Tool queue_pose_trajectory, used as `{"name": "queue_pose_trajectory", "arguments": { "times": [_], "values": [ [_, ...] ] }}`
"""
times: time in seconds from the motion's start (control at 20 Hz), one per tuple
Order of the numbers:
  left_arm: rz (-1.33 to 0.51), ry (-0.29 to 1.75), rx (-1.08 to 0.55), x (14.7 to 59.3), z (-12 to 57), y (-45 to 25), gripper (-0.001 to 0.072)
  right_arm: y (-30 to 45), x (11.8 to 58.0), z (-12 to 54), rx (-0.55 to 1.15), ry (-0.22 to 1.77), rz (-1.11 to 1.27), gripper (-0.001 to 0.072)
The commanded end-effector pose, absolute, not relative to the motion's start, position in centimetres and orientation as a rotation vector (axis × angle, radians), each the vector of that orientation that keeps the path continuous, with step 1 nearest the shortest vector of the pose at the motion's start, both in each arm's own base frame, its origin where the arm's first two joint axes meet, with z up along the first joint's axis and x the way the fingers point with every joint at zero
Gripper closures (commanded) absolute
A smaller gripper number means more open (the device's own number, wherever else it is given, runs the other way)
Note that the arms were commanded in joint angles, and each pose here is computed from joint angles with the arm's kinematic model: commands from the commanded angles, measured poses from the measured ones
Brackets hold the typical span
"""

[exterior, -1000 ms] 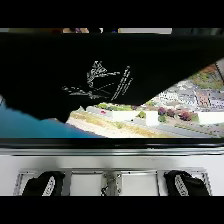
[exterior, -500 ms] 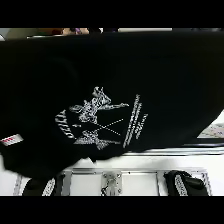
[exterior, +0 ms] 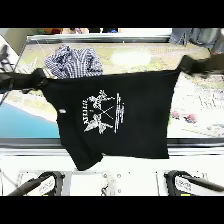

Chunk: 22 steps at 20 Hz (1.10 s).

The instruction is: Fold the clothes and pants, and hang the long-sleeved shirts on hangers.

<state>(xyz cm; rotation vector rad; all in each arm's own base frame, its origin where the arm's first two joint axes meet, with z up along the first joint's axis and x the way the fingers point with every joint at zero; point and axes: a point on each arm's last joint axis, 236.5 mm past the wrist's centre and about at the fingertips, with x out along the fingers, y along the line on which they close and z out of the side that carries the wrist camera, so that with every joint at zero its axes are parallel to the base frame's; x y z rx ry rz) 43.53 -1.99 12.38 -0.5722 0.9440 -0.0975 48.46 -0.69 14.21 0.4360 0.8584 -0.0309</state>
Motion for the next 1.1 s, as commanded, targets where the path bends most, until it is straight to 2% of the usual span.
{"name": "queue_pose_trajectory", "arguments": {
  "times": [0.0, 0.2, 0.4, 0.6, 1.05],
  "values": [
    [-0.155, 1.052, -0.568, 48.1, 5.3, -3.6, 0.0697, 0.2, 53.5, 7.0, 0.453, 0.945, -0.031, 0.0697],
    [-0.176, 1.077, -0.557, 52.0, 2.7, -4.4, 0.0697, -0.4, 55.9, 5.9, 0.455, 0.897, -0.044, 0.0697],
    [-0.177, 1.082, -0.554, 52.8, 2.1, -4.3, 0.0697, -1.2, 56.2, 5.7, 0.425, 0.888, -0.062, 0.0698],
    [-0.161, 1.108, -0.550, 51.1, 0.1, -4.2, 0.0697, -1.2, 54.5, 3.6, 0.410, 0.947, -0.078, 0.0698],
    [-0.128, 1.263, -0.546, 44.4, -7.7, -4.5, 0.0696, -1.2, 46.2, -5.9, 0.353, 1.207, -0.132, 0.0698]
  ]
}}
